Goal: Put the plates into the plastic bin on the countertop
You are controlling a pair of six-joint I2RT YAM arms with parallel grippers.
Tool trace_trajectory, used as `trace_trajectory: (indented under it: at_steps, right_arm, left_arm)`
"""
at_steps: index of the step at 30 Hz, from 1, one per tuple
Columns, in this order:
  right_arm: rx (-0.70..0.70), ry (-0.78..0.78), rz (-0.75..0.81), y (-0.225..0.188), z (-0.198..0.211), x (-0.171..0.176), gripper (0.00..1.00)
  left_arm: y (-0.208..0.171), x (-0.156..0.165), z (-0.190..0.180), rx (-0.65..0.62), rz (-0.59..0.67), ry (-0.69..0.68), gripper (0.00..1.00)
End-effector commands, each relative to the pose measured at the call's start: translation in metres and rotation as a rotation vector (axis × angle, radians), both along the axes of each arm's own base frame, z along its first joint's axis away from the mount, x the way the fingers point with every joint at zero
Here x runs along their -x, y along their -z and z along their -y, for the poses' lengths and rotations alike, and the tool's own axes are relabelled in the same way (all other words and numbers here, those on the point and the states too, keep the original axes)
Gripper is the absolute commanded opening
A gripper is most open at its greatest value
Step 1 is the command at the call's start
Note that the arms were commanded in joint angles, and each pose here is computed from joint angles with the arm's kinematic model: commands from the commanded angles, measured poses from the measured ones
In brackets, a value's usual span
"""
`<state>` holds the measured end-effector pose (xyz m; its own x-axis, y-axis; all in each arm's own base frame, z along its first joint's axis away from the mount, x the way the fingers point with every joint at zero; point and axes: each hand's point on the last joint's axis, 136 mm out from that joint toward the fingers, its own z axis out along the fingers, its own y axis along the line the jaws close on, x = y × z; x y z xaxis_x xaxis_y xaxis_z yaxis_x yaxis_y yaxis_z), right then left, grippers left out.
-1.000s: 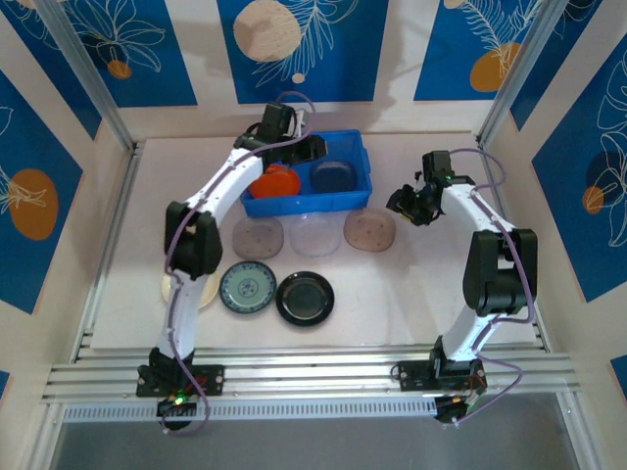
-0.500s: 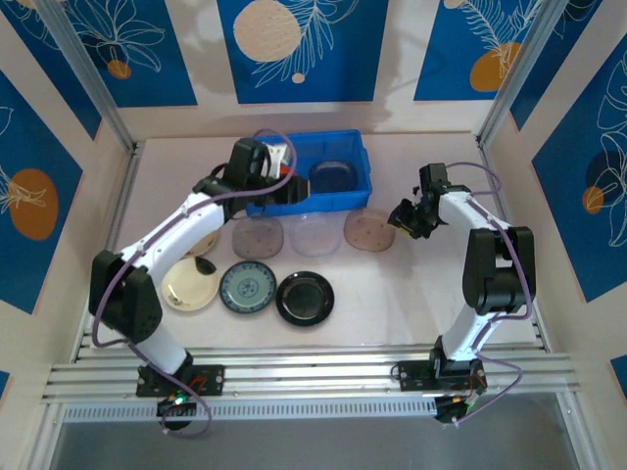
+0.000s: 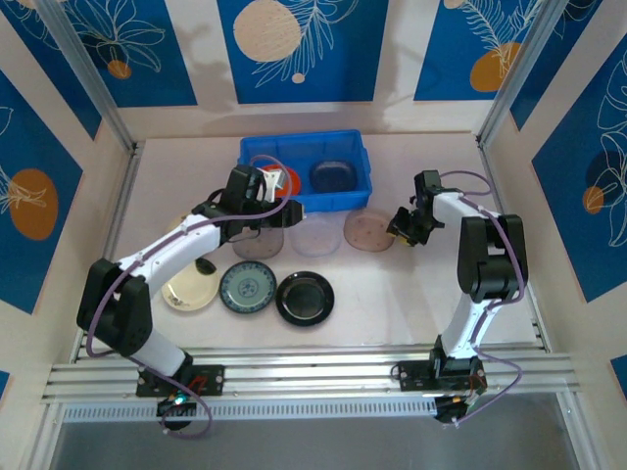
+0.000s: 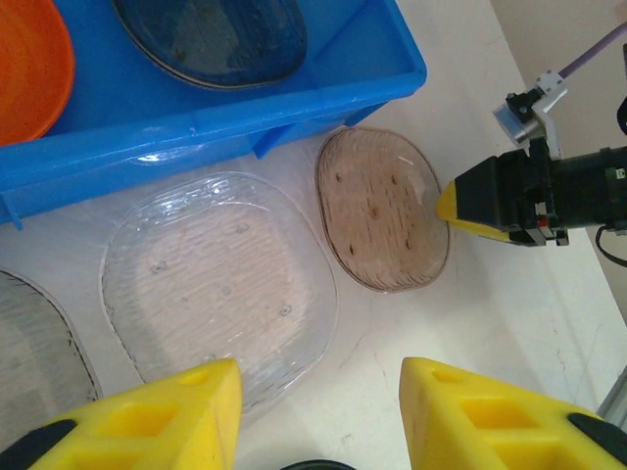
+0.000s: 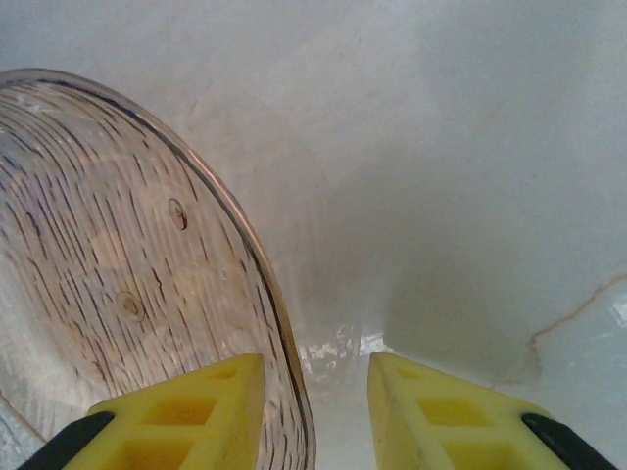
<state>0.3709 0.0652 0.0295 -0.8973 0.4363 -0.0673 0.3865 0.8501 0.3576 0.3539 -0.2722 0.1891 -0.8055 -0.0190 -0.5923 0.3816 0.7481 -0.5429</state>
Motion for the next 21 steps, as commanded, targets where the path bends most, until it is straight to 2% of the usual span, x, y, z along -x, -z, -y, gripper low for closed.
trace_trajectory:
  at_steps: [1,14,21]
  right_arm:
    - [-0.018,-0.005,-0.009,0.003,-0.006,0.000,0.33]
    - [-0.023,-0.003,-0.018,0.013,-0.008,-0.001,0.26]
    - [-0.035,-0.002,-0.024,0.018,-0.010,-0.001,0.18]
  left_arm:
    - [-0.002,0.000,0.007,0.038,0.008,0.018,0.47]
    - [0.010,-0.004,0.012,0.035,-0.014,0.030,0.45]
    - [0.015,-0.005,0.014,0.032,-0.023,0.037,0.44]
